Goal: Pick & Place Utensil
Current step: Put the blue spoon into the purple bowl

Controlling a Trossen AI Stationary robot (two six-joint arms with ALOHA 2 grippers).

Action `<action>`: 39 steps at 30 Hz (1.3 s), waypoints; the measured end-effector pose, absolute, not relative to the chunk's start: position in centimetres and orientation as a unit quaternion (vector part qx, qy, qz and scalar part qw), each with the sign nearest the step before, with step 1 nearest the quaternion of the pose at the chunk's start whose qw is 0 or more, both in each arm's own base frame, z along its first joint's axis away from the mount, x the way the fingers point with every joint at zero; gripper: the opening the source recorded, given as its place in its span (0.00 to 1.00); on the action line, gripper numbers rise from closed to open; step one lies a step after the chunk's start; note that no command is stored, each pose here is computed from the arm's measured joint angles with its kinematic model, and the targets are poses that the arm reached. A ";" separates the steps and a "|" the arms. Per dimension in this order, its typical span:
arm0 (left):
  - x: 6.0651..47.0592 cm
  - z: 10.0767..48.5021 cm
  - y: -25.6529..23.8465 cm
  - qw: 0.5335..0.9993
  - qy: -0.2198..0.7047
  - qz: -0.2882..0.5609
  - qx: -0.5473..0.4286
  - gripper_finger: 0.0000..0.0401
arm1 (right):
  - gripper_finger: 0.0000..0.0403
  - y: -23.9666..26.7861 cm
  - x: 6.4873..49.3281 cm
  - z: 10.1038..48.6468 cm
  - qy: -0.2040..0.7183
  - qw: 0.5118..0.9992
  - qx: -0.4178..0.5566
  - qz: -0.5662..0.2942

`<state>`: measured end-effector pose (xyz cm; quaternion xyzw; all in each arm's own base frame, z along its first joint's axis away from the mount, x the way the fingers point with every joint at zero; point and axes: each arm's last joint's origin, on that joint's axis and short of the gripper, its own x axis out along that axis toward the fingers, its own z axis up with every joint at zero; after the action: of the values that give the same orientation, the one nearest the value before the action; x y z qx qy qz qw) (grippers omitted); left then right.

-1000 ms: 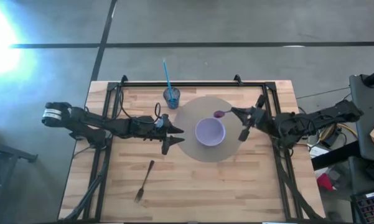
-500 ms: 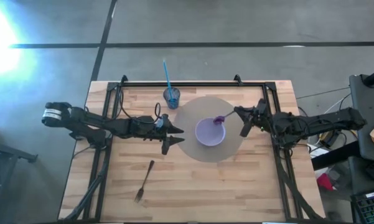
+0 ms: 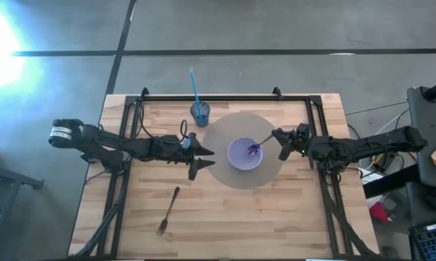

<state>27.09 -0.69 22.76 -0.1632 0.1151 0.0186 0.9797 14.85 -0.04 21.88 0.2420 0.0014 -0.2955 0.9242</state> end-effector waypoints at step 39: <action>27.1 22.7 -0.7 0.981 0.115 0.018 -0.157 0.49 | 0.03 0.2 17.2 15.7 0.020 0.884 0.332 -0.328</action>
<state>27.08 -0.71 22.75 -0.1574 0.1154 0.0176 0.9806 17.20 0.23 15.72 0.3319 0.0205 -0.3276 0.8843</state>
